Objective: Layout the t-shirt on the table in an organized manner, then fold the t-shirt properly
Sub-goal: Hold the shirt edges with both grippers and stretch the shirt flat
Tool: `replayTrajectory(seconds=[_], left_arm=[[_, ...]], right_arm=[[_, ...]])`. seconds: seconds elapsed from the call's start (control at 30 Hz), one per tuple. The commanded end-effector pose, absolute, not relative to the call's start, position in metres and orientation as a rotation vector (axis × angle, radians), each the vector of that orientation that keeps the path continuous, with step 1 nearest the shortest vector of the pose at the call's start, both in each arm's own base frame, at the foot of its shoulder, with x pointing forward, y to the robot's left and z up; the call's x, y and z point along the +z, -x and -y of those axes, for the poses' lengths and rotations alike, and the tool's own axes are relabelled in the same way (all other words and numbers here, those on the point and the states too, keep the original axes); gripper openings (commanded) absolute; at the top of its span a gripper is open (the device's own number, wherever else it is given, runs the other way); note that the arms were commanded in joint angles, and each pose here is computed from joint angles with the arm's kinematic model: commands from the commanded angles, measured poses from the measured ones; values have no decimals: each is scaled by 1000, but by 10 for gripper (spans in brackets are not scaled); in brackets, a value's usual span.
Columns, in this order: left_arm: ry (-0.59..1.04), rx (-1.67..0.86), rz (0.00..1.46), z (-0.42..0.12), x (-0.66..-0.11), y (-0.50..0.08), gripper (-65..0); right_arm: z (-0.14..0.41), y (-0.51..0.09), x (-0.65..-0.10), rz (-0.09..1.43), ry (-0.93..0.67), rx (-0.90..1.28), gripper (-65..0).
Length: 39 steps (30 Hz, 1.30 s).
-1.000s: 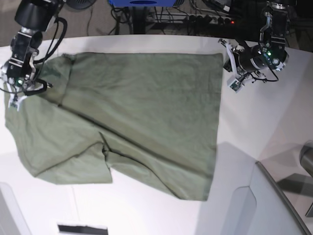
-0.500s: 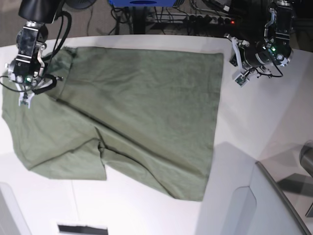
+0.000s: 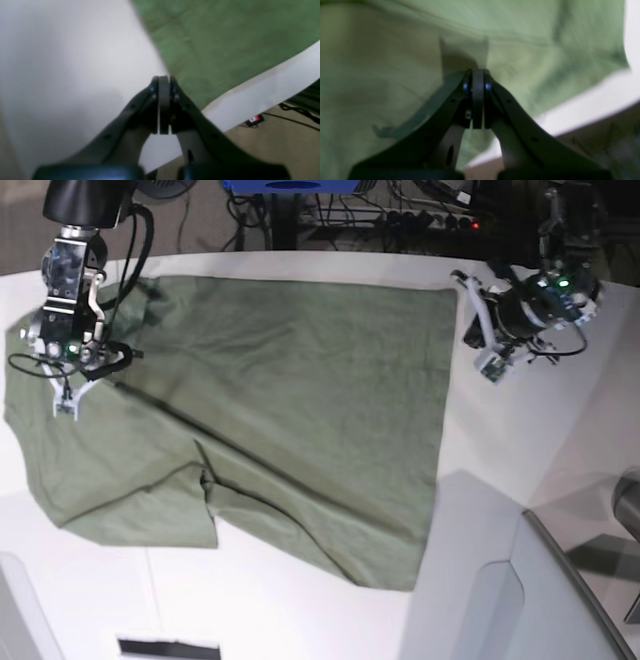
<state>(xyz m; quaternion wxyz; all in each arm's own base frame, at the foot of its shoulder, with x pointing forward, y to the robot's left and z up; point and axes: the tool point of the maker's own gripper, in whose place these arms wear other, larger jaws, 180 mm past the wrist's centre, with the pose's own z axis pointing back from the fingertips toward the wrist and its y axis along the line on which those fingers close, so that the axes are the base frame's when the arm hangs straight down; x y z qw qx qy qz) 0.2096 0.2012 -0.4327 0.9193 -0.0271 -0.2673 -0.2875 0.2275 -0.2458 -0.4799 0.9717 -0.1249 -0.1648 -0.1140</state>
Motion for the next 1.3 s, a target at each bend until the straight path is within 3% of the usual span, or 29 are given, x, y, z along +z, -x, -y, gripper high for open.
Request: replayTrajectory(seconds=[0.0, 0.27, 0.7, 1.07, 1.27], left_arm=[[74, -594, 584, -196, -428, -219, -650], [142, -555, 470, -189, -469, -200, -650], [100, -578, 369, -220, -478, -162, -650], [112, -632, 549, -181, -436, -202, -650], [146, -555, 488, -177, -462, -211, -650]], right_arm=[[248, -237, -472, 373, 264, -236, -650], [244, -240, -472, 384, 256, -241, -650], [247, -253, -450, 459, 268, -245, -650], [245, -252, -451, 454, 265, -240, -650], [245, -249, -453, 446, 265, -240, -650]])
